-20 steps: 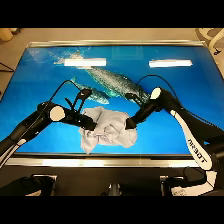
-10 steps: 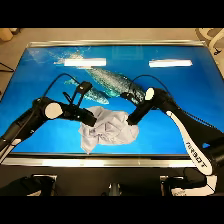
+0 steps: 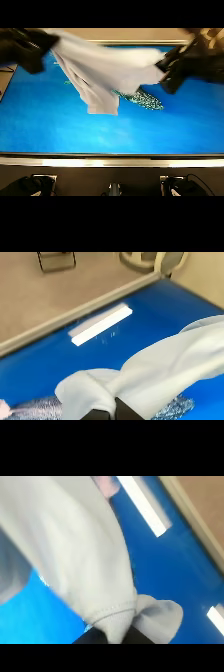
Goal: Fold the shirts.
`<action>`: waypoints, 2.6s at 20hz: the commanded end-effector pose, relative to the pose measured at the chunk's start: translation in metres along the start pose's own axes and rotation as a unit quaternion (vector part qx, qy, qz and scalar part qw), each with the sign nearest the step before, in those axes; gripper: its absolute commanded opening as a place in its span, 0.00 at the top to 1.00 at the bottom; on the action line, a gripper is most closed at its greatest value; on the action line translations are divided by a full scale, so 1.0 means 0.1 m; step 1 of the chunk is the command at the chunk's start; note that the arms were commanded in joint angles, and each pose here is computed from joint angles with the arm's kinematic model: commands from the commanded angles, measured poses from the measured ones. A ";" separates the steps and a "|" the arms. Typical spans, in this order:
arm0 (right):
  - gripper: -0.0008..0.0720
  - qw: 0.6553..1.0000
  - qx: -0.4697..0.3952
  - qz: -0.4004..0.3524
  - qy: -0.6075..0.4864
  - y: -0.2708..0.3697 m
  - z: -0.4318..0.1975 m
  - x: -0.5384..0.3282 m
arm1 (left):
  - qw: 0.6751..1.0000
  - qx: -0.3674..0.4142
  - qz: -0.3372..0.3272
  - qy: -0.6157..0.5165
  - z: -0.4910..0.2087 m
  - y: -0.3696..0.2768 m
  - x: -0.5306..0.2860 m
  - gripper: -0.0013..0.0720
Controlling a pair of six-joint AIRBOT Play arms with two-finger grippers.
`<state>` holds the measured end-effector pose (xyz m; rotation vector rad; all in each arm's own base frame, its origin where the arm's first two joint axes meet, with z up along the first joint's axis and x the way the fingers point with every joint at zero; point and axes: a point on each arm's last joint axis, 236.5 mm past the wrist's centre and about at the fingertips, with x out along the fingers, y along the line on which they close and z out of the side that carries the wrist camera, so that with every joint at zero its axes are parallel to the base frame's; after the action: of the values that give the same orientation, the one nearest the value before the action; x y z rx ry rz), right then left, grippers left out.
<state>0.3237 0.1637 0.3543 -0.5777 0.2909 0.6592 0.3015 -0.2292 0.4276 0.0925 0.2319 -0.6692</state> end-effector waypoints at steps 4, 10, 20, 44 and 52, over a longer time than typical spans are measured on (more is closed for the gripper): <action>0.96 0.993 0.106 -0.033 -0.050 0.14 0.17 -1.04 | 0.998 0.008 -0.050 -0.030 0.26 -0.38 -0.57 0.95; 0.96 0.951 0.117 0.118 0.259 0.71 -1.14 -0.43 | 0.988 0.004 0.032 0.149 -0.74 0.01 0.23 0.95; 0.96 0.908 0.267 0.082 0.313 1.12 -2.95 2.17 | 0.845 -0.122 0.069 0.516 -4.26 0.39 2.01 0.90; 0.16 0.805 0.336 0.216 0.438 1.07 -3.84 0.64 | 0.704 -0.505 0.072 0.494 -5.43 -0.16 0.06 0.01; 0.14 0.772 0.360 0.264 0.452 1.59 -3.97 0.60 | 0.700 -0.499 0.076 0.505 -5.60 -0.43 0.25 0.20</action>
<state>0.2543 0.0520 -0.0436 -0.0454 1.5574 0.6692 0.1845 -0.1877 -0.1095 -0.6111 1.6595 -0.2213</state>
